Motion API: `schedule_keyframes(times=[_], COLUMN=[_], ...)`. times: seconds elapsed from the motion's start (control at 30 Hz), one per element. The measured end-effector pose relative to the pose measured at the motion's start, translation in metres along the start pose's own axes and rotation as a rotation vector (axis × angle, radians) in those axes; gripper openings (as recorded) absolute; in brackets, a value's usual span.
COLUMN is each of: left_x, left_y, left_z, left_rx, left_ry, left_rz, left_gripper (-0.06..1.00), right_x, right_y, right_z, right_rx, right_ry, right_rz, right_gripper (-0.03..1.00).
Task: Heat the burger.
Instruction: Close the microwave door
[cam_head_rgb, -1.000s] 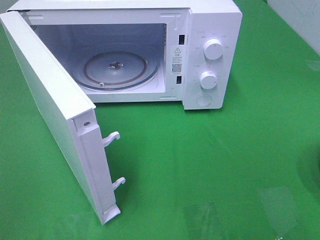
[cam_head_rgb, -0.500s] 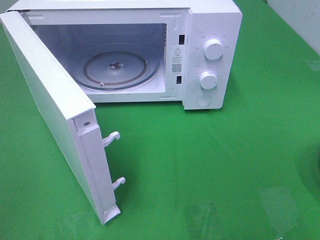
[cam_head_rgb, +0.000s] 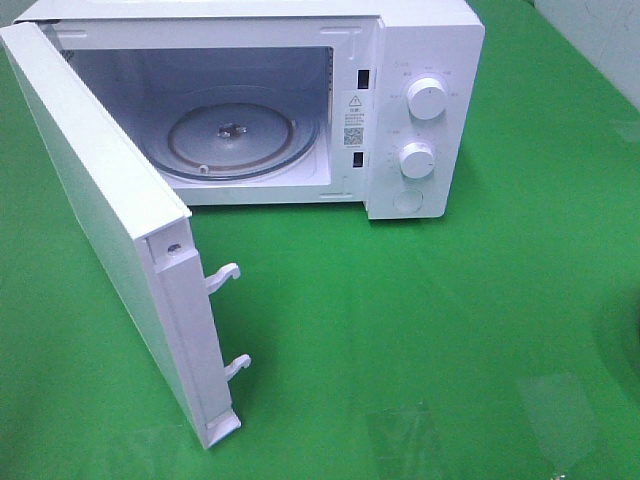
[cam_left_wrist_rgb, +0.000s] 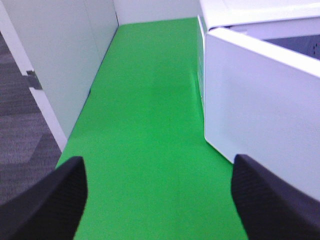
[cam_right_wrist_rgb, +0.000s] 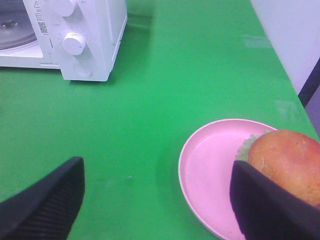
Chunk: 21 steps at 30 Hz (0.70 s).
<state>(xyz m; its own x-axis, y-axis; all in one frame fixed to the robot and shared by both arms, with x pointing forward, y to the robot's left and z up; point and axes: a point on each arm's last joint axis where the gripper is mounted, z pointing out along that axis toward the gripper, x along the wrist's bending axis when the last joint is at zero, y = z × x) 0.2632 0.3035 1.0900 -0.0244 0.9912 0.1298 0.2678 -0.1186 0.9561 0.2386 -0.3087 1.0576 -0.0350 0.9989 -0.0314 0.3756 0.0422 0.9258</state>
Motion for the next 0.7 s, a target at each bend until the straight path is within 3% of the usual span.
schedule_keyframes(times=[0.03,0.07,0.1,0.13,0.17,0.23,0.37,0.57,0.7], left_x=[0.0,0.0,0.0,0.0,0.0,0.0,-0.002,-0.003,-0.004], left_y=[0.0,0.004,0.004,0.006,0.006,0.005,-0.001,-0.01,-0.022], left_z=[0.0,0.006,0.006,0.014,0.014,0.033,0.051,0.083,0.116], left_rx=[0.0,-0.035,-0.035,-0.055,-0.055,-0.047,-0.034,-0.063,-0.155], left_ry=[0.0,0.003,0.003,0.004,0.004,-0.003,-0.01,-0.008,0.013], left_rz=[0.0,-0.001,-0.001,-0.002,-0.002,-0.012,-0.021,-0.04,-0.043], left_gripper=[0.74,0.62,0.62,0.45,0.45,0.09,0.0,0.0,0.0], right_x=[0.0,0.0,0.0,0.0,0.0,0.0,0.0,0.0,0.0], right_y=[0.0,0.0,0.0,0.0,0.0,0.0,0.0,0.0,0.0], right_z=[0.0,0.0,0.0,0.0,0.0,0.0,0.0,0.0,0.0], right_rx=[0.0,0.0,0.0,0.0,0.0,0.0,0.0,0.0,0.0], right_ry=[0.0,0.0,0.0,0.0,0.0,0.0,0.0,0.0,0.0], right_rz=[0.0,0.0,0.0,0.0,0.0,0.0,0.0,0.0,0.0], right_gripper=[0.76,0.76,0.76,0.76,0.76,0.76,0.76,0.76,0.76])
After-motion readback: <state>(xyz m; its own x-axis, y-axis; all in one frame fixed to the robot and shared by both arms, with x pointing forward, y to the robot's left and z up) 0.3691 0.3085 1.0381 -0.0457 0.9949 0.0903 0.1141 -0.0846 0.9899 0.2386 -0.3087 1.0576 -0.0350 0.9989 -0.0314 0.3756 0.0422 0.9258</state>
